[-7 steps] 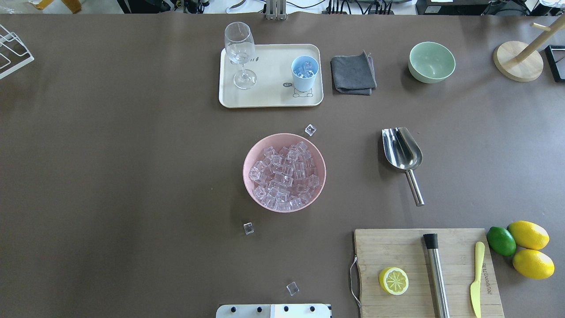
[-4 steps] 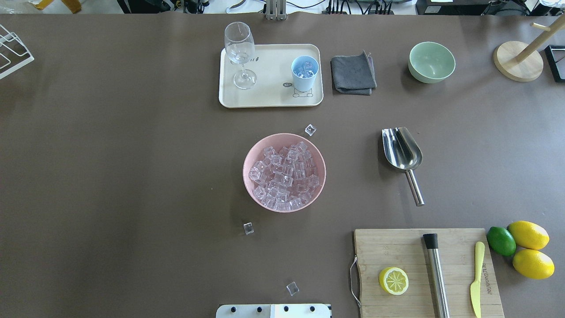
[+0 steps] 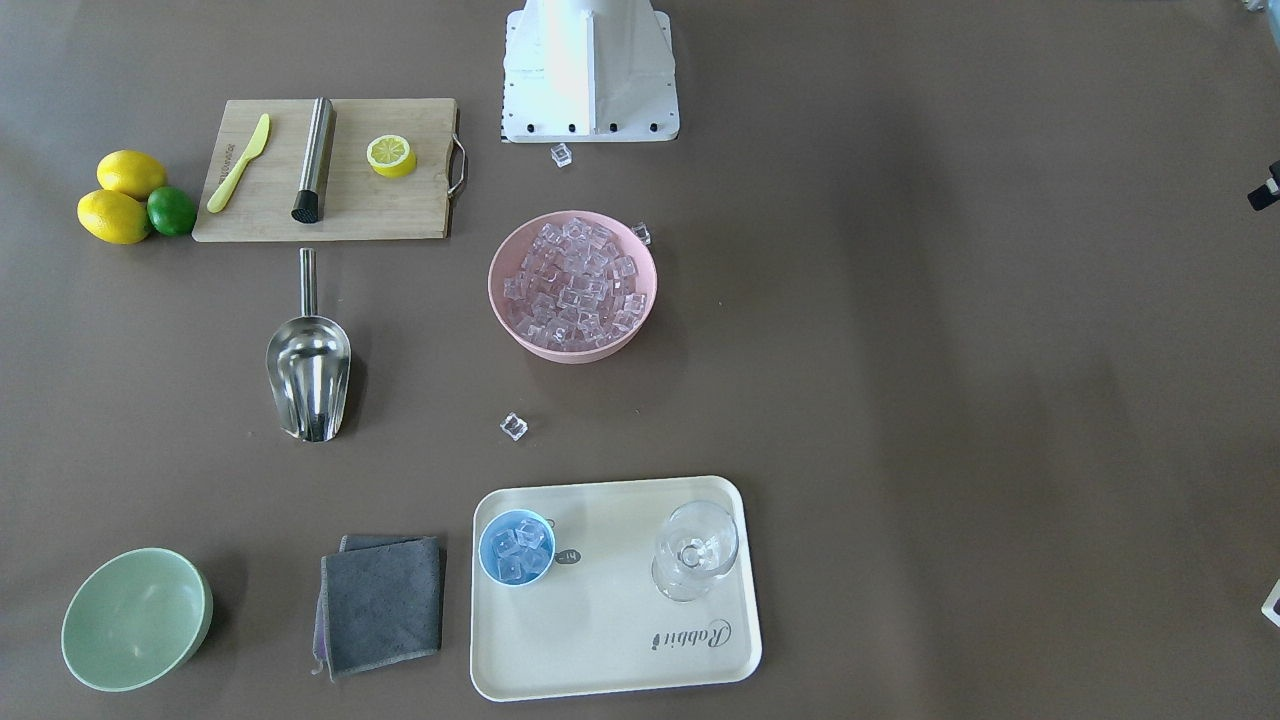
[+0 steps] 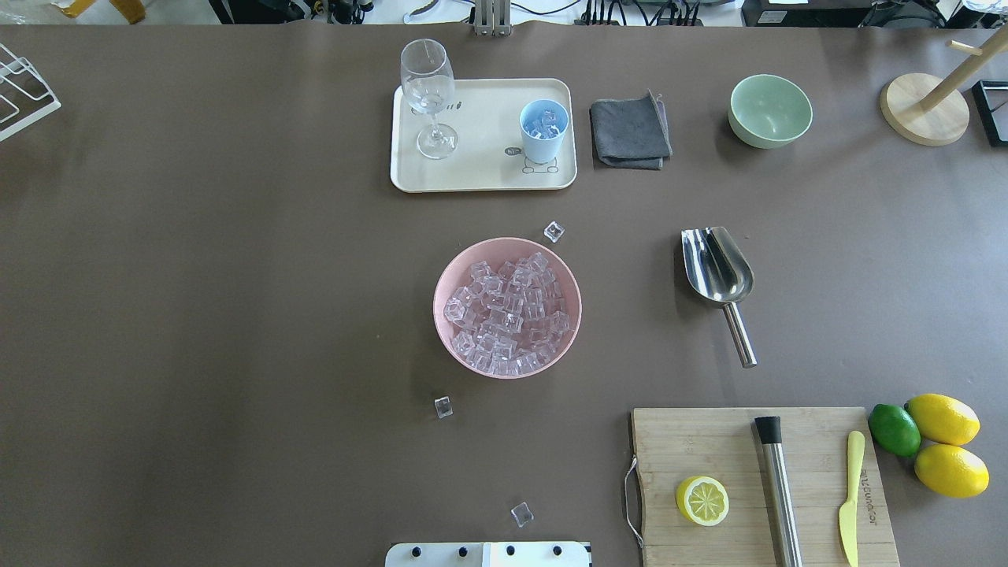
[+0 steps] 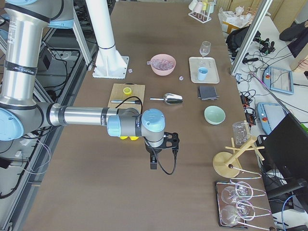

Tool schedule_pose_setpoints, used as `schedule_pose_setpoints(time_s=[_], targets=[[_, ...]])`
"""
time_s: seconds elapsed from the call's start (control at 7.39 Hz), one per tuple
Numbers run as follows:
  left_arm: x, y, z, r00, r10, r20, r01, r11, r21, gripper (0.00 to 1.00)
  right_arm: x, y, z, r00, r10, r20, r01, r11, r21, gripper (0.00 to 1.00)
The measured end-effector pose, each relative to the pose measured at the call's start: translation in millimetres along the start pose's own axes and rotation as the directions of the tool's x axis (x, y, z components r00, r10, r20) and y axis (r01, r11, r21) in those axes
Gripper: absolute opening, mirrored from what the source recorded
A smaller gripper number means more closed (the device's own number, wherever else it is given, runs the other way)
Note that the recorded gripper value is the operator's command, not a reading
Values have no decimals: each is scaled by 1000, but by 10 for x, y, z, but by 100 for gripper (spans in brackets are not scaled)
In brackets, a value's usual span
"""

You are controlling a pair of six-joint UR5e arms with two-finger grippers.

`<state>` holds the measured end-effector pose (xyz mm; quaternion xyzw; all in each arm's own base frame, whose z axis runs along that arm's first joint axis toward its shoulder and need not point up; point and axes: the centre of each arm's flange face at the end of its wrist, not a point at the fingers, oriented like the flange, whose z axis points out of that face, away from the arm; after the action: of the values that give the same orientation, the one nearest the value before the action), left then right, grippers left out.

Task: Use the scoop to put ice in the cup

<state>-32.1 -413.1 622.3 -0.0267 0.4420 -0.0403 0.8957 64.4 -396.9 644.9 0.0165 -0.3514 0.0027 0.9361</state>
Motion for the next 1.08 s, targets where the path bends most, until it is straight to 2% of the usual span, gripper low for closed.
schedule_pose_setpoints(time_s=[0.27,0.54,0.95,1.08], targets=[[47,3,-11,999,1,-43,-1,1000,-4,99,29,-5,30,999,33,4,-33,999,-6,100],[114,-11,-59,998,16,-57,-16,1000,6,99,84,-9,89,999,39,1,-39,999,-14,100],[35,15,-15,999,6,-40,-6,1000,-2,99,131,-7,137,999,49,-5,-49,999,-21,100],[14,4,-14,1000,8,-16,-8,1000,2,99,135,-5,141,999,48,-5,-48,999,-22,100]])
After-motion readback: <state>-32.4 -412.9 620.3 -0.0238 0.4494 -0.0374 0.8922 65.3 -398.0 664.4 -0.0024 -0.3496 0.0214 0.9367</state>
